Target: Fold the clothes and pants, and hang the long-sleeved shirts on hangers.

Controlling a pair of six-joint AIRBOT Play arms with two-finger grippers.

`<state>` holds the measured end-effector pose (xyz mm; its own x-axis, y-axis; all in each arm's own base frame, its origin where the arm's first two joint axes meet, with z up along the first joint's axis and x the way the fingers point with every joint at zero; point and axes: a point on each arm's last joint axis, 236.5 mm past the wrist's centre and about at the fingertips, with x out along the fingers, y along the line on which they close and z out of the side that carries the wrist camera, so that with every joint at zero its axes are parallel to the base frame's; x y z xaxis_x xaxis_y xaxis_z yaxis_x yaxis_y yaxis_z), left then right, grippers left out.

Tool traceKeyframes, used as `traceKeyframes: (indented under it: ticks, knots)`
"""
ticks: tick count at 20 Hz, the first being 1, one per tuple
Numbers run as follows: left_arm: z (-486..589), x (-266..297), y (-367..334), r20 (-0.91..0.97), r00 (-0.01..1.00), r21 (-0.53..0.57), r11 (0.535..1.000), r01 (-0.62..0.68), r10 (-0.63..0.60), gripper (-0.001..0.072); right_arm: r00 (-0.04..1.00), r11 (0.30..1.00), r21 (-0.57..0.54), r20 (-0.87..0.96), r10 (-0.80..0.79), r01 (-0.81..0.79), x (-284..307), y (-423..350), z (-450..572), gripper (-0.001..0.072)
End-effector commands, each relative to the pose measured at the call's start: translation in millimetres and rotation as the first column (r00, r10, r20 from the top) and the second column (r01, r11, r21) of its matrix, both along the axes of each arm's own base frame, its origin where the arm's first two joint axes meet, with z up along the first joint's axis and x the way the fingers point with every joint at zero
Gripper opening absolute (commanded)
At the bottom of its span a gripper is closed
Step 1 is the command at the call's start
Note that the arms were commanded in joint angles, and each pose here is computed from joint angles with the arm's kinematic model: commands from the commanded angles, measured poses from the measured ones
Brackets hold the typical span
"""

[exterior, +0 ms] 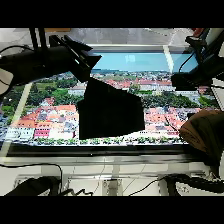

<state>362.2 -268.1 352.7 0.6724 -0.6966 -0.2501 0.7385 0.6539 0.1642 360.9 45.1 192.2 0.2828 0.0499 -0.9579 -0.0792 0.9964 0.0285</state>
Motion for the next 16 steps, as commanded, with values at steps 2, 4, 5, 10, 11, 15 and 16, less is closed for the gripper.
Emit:
traceKeyframes:
  ticks: [2,4,5,10,11,15,16]
  knots:
    - [-0.5,0.6,0.2,-0.001,1.000,0.001,1.000,-0.001,0.001,0.0375,1.000,1.000,0.000,0.000,0.001,-0.001,-0.1,0.2,0.1,0.0039]
    - [-0.5,0.6,0.2,-0.001,1.000,0.001,1.000,-0.001,0.001,0.0375,1.000,1.000,0.000,0.000,0.001,-0.001,-0.1,0.2,0.1,0.0039]
    - [-0.5,0.6,0.2,-0.001,1.000,0.001,1.000,-0.001,0.001,0.0375,1.000,1.000,0.000,0.000,0.001,-0.001,-0.1,0.2,0.1,0.0038]
    - [-0.5,0.6,0.2,-0.001,1.000,0.001,1.000,-0.001,0.001,0.0375,1.000,1.000,0.000,0.000,0.001,-0.001,-0.1,0.2,0.1,0.0039]
    - [-0.5,0.6,0.2,-0.001,1.000,0.001,1.000,-0.001,0.001,0.0375,1.000,1.000,0.000,0.000,0.001,-0.001,-0.1,0.2,0.1,0.0039]
    - [0.1,-0.4,-0.9,-0.004,1.000,-0.006,1.000,0.003,-0.003,0.0375,1.000,1.000,0.004,0.030,0.000,0.000,6.6,1.0,2.3,0.0039]
    - [0.8,-1.6,-2.3,-0.008,1.000,-0.014,1.000,0.009,-0.009,0.0375,0.999,1.000,0.007,0.052,0.000,0.000,11.6,1.6,4.0,0.0039]
